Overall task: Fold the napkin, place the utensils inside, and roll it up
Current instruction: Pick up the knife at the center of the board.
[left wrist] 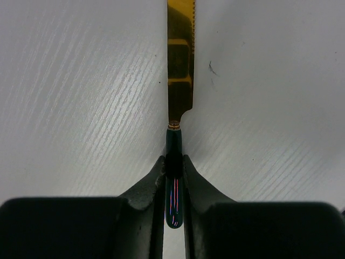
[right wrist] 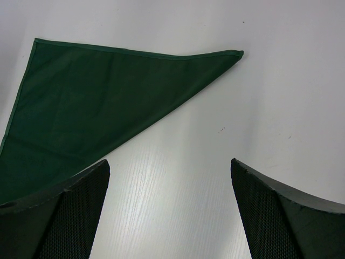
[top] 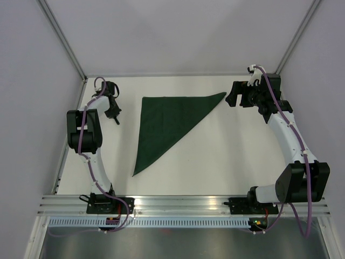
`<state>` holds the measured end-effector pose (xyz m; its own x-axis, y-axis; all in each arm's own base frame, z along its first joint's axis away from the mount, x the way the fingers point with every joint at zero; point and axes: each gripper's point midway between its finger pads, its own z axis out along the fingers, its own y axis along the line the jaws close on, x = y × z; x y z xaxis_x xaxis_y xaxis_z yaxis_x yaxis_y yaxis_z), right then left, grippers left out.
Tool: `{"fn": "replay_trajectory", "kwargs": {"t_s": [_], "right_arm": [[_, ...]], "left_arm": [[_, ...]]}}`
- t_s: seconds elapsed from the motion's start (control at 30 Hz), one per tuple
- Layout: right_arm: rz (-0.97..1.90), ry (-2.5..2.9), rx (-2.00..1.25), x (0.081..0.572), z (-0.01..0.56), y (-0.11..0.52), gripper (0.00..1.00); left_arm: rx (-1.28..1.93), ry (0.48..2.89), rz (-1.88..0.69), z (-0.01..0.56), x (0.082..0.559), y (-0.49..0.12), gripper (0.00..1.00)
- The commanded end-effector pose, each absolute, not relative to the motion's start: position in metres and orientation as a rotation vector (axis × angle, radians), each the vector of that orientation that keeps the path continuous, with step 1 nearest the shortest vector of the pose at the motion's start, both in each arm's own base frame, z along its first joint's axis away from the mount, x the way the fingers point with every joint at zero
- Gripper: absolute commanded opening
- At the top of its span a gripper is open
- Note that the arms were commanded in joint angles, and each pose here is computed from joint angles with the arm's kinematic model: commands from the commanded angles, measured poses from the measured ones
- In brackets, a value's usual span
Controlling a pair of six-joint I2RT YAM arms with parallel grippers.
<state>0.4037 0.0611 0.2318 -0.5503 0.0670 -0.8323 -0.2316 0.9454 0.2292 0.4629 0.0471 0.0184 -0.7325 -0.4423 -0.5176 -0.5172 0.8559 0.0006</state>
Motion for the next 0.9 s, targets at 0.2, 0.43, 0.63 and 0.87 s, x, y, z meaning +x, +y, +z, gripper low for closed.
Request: {"fn": "replay_trajectory", "kwargs": {"t_s": [0.2, 0.43, 0.63, 0.87], "right_arm": [[0.409, 2.089, -0.102, 0.405, 0.25, 0.063, 0.98], [0.417, 2.096, -0.107, 0.406, 0.247, 0.064, 0.98], [0.417, 2.098, -0.111, 0.406, 0.246, 0.065, 0.98], [0.412, 2.095, -0.107, 0.407, 0.247, 0.064, 0.98]], "left_arm": [[-0.593, 2.505, 0.093, 0.051, 0.469, 0.037, 0.02], [-0.495, 2.44, -0.013, 0.085, 0.478, 0.024, 0.02], [-0.35, 2.366, -0.107, 0.119, 0.483, 0.003, 0.02], [-0.004, 2.36, -0.154, 0.13, 0.471, -0.069, 0.02]]}}
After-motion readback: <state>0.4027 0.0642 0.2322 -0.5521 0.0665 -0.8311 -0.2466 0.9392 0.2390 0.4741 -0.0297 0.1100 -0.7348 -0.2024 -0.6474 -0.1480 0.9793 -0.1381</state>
